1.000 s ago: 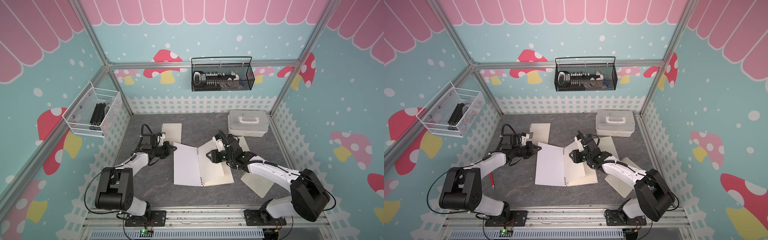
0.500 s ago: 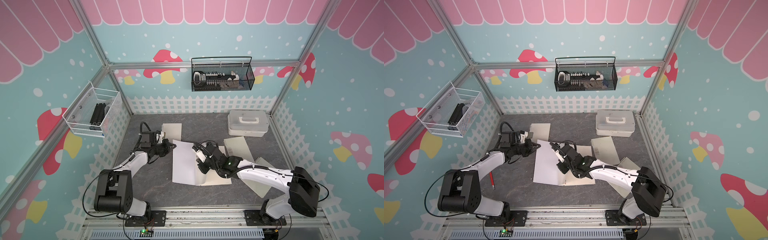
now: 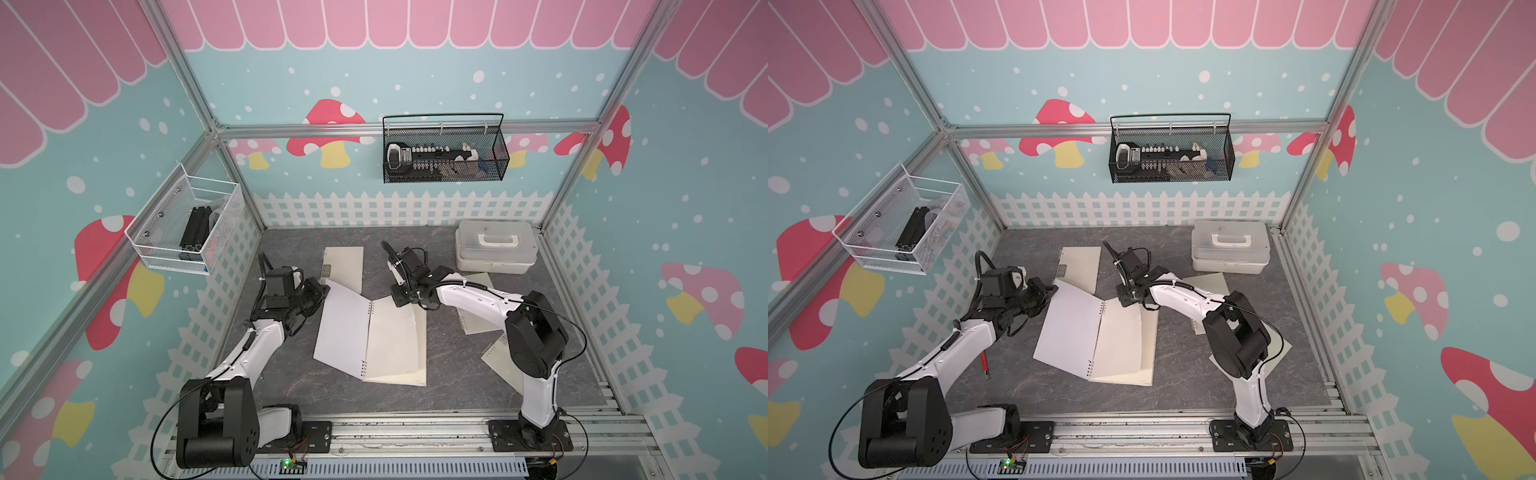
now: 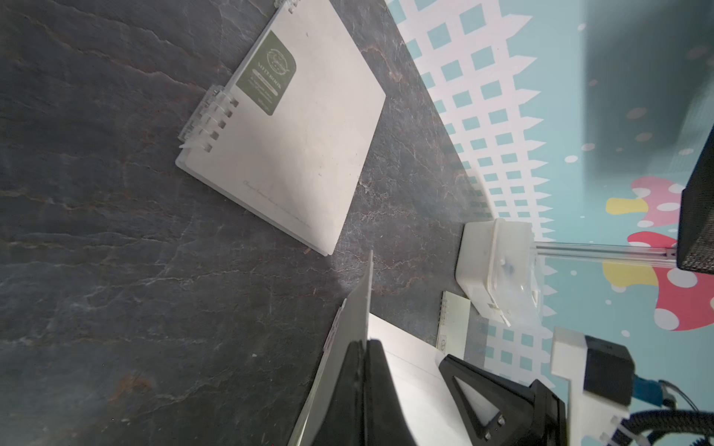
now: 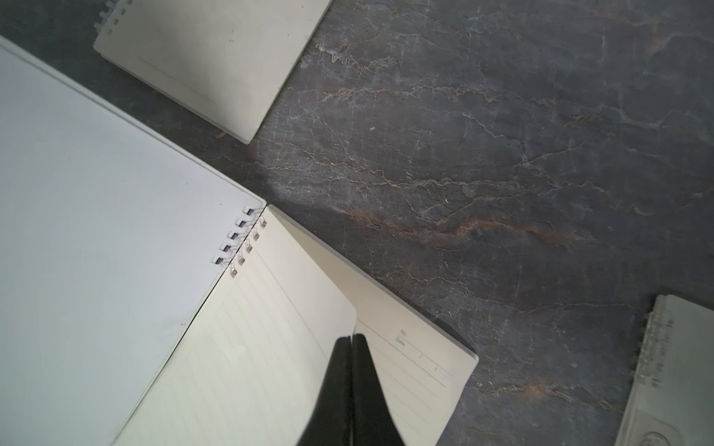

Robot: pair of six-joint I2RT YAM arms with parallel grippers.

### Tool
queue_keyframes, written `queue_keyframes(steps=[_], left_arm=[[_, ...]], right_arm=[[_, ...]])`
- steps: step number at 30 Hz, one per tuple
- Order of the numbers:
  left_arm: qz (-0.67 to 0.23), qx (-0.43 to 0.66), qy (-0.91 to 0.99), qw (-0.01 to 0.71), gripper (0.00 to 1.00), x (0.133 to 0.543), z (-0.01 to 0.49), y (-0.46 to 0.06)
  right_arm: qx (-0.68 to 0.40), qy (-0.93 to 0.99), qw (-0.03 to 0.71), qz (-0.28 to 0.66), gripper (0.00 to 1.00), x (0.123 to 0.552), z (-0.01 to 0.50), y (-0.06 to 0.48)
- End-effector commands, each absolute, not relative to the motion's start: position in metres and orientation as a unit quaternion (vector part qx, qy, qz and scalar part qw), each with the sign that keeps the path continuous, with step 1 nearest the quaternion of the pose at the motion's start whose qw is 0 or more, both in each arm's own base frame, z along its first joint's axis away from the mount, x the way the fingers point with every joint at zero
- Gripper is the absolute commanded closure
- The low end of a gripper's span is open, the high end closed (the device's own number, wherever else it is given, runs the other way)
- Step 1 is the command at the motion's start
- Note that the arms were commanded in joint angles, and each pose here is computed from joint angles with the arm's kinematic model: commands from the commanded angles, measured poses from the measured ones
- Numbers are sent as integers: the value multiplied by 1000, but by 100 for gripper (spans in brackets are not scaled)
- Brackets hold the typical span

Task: Tear off pages from different notebooks
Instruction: Tear off the paper from the notebook.

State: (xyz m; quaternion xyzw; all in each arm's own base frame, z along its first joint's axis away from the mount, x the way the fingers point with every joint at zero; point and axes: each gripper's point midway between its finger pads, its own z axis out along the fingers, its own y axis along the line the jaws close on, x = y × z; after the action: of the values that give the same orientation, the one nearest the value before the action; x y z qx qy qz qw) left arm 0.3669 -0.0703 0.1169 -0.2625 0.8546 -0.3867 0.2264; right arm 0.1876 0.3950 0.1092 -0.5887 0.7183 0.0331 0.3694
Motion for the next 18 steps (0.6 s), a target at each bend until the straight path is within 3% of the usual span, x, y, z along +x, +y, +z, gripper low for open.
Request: queue_keyframes(steps=[1, 8, 11, 12, 15, 18], left_arm=[[-367, -299, 842, 257, 100, 374, 123, -53], [-354, -313, 831, 295, 100, 371, 134, -51], [-358, -311, 823, 312, 100, 369, 138, -54], [-361, -302, 825, 312, 100, 369, 141, -56], [-369, -280, 834, 301, 100, 369, 141, -64], [-373, -272, 835, 299, 100, 368, 142, -67]], right_arm=[[-583, 727, 364, -2, 100, 197, 109, 376], [-478, 808, 335, 83, 95, 235, 111, 370], [-414, 837, 314, 170, 82, 256, 120, 369], [-392, 841, 320, 190, 71, 264, 126, 370], [-335, 855, 302, 257, 53, 285, 134, 372], [-292, 869, 274, 290, 46, 304, 128, 374]])
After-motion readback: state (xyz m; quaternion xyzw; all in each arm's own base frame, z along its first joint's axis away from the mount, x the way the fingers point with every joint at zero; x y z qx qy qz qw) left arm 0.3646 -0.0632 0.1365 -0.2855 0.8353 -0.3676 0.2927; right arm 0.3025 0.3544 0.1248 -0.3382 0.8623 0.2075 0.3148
